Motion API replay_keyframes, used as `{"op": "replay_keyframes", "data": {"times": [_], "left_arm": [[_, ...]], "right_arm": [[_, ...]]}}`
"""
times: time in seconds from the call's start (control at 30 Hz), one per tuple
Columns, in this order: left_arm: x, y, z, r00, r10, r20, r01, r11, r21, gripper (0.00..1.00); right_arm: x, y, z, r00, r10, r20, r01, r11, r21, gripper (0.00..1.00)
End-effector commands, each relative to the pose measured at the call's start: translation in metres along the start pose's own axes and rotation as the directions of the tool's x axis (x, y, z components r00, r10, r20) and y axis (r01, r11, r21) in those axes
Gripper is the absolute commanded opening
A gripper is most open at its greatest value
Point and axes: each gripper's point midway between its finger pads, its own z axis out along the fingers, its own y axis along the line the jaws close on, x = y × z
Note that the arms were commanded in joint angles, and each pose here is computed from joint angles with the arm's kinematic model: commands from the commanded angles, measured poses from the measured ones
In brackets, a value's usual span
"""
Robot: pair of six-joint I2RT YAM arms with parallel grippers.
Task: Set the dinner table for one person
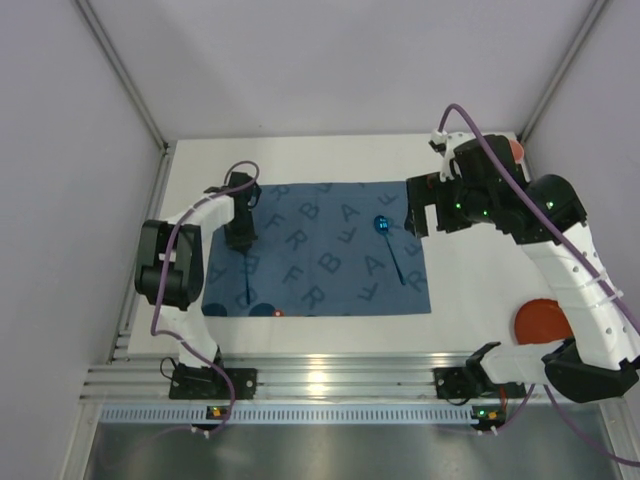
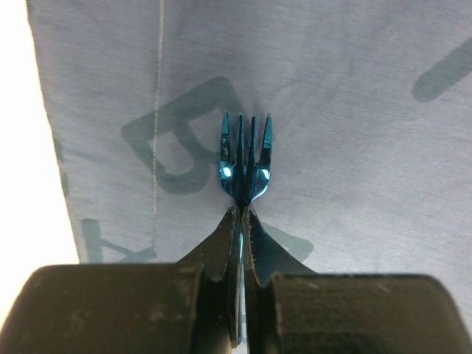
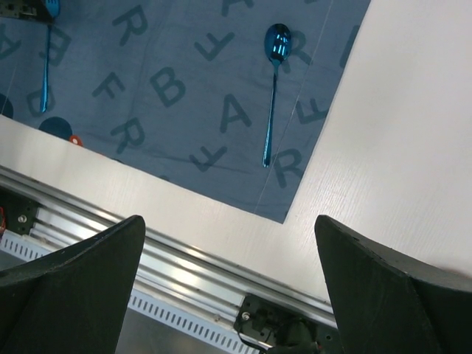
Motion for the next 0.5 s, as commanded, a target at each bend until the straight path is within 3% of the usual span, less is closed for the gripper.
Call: {"op": "replay_keyframes", "data": {"times": [0.0, 0.23, 0.33, 0.47], "left_arm": [[-0.010, 0.010, -0.004, 1.000, -0.007, 0.019, 0.008, 0.999, -0.053, 0.05], [-0.050, -0.006, -0.045, 0.990, -0.032, 0.138, 0.027, 0.999, 0.038, 0.48], [-0.063, -0.011, -0.065, 0.984, -0.048, 0.169, 0.036, 0.997, 0.072, 0.54], [-0.065, -0.021, -0.099, 0.975, -0.092, 0.200, 0.062, 0.986, 0.152, 0.57]], "right_arm": [[-0.009, -0.004, -0.002, 0.999, 0.008, 0.044, -0.008, 1.000, 0.006, 0.98], [-0.005, -0.037, 0.010, 0.989, 0.141, 0.046, -0.146, 0.981, 0.131, 0.99], [0.023, -0.062, 0.033, 0.973, 0.231, -0.002, -0.224, 0.943, 0.244, 1.00], [0.071, -0.103, 0.058, 0.876, 0.482, 0.004, -0.447, 0.810, 0.379, 1.00]]}}
